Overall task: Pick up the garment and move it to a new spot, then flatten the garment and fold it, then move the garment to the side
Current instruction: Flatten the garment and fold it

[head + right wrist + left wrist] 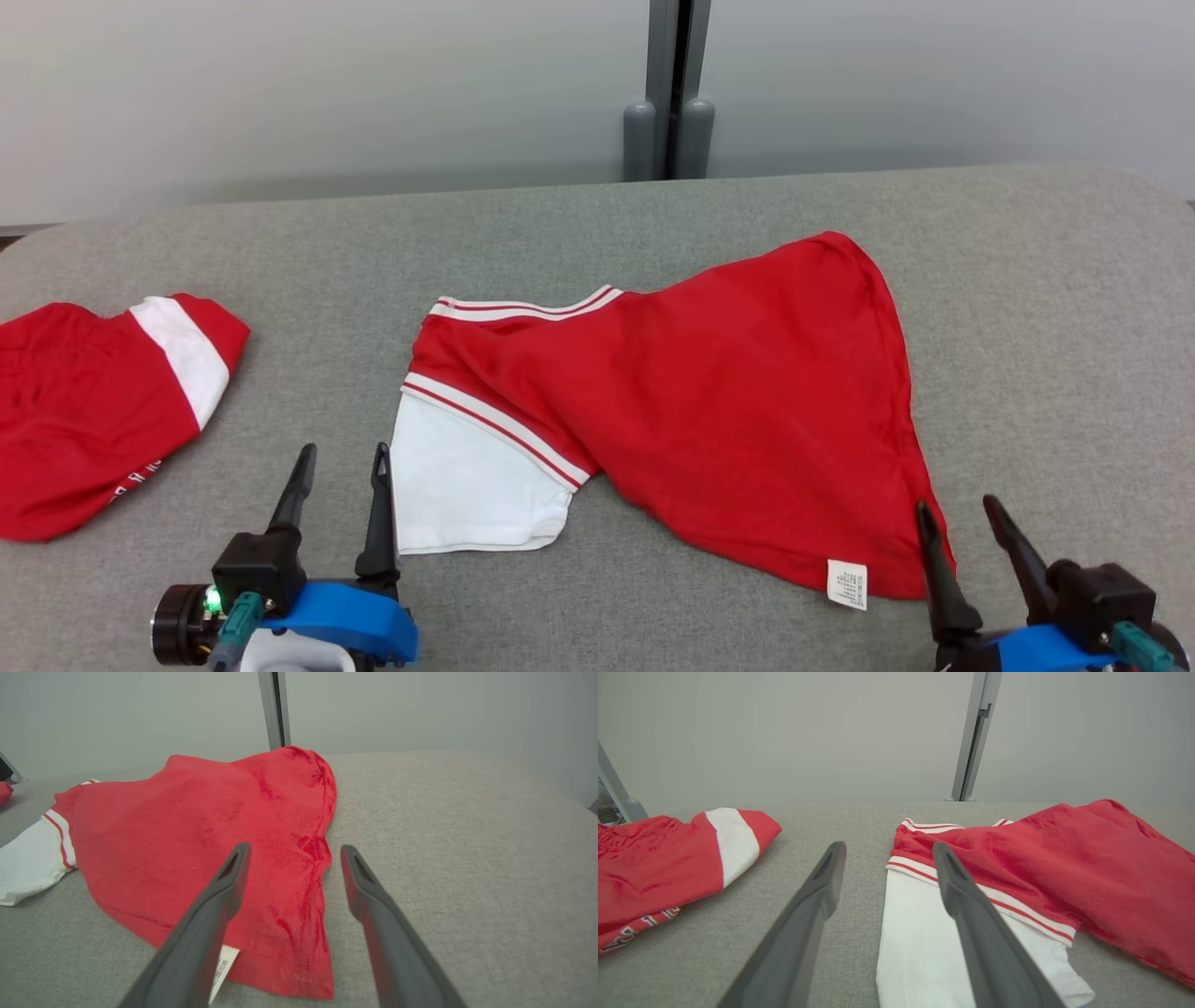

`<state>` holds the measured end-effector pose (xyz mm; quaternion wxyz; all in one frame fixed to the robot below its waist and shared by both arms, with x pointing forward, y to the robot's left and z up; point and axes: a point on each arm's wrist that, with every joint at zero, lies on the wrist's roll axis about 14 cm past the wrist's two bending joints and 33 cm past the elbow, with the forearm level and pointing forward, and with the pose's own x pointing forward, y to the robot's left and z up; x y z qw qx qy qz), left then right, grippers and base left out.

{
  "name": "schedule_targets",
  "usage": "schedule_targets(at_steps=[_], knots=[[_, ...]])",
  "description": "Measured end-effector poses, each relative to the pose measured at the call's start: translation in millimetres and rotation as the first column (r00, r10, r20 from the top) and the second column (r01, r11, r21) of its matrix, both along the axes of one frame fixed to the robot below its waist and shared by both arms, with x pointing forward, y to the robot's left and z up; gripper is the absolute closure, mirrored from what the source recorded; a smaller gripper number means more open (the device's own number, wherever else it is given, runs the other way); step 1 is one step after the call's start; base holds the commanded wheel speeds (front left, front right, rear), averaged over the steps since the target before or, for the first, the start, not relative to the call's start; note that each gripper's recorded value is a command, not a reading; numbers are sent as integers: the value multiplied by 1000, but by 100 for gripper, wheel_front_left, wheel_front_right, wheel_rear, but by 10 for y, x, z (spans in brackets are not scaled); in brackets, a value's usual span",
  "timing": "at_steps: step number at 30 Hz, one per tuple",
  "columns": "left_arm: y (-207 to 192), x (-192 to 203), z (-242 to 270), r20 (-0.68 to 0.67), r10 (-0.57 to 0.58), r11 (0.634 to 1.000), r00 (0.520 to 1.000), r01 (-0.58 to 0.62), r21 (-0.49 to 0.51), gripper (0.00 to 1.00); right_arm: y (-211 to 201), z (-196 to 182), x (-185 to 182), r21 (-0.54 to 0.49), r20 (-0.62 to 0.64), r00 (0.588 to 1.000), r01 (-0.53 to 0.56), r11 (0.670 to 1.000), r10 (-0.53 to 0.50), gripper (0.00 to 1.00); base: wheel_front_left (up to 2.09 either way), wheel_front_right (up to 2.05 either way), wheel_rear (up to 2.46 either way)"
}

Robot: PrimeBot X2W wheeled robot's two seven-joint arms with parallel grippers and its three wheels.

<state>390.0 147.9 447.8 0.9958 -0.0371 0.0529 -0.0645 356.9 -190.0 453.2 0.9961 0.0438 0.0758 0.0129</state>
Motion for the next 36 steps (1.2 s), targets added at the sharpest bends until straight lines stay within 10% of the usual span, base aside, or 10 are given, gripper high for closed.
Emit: schedule_targets(at_steps=[27, 30, 31, 36], knots=[[-157, -235, -1005, -336, -54, 999, 940, 52, -16, 0, 97, -730, -177, 59, -186, 982, 6, 998, 5, 0, 0, 0, 0], [-192, -241, -1031, -348, -65, 998, 935, 57, -35, 76, 122, -752, -175, 65, -193, 981, 1, 998, 12, 98, 0, 0, 0], [-209, -254, -1048, -355, -72, 997, 932, 62, -39, 100, 128, -757, -176, 68, -195, 981, 1, 998, 13, 100, 0, 0, 0], [-273, -249, -1053, -362, -90, 995, 928, 71, -64, 100, 158, -767, -178, 77, -197, 980, -5, 997, 20, 100, 0, 0, 0]])
